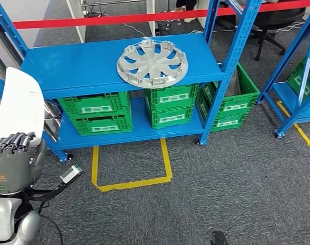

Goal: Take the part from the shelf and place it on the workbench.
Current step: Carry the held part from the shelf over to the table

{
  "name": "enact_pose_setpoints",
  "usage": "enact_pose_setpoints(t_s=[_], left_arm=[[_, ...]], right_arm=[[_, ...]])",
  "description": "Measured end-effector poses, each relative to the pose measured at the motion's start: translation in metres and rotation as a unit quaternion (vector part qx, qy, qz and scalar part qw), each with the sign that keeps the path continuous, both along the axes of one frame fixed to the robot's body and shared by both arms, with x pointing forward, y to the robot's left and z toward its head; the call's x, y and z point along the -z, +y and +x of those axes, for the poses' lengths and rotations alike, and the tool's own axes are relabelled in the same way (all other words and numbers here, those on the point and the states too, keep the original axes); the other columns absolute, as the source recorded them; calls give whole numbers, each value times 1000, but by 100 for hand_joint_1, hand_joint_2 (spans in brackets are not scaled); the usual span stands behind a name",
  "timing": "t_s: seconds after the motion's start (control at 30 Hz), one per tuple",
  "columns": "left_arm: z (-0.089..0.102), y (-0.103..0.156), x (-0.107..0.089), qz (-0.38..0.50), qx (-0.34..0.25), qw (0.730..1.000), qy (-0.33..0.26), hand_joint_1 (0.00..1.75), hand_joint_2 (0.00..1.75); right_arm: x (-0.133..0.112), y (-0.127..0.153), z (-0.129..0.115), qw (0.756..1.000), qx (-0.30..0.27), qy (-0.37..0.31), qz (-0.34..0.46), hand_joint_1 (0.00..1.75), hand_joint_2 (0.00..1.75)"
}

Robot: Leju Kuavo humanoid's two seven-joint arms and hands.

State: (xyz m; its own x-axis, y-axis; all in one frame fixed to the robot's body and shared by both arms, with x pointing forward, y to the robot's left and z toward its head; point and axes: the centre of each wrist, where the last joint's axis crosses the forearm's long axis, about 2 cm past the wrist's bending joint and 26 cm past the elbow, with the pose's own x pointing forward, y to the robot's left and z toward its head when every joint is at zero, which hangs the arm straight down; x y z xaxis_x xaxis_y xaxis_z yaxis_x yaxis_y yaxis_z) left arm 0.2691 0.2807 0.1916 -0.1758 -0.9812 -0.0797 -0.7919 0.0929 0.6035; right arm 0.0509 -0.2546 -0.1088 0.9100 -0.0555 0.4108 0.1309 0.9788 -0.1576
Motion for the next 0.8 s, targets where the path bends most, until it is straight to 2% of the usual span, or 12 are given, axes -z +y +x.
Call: enact_pose_setpoints(t_s=[0.57, 0.8], left_arm=[[-3, 11, 5, 13, 4, 1000, 7, 175, 175], [-1, 7, 8, 9, 7, 1000, 13, 175, 175]], right_arm=[[1, -4, -6, 1000, -8, 9, -16, 0, 0], [0, -11, 1, 996, -84, -3, -43, 0, 0]])
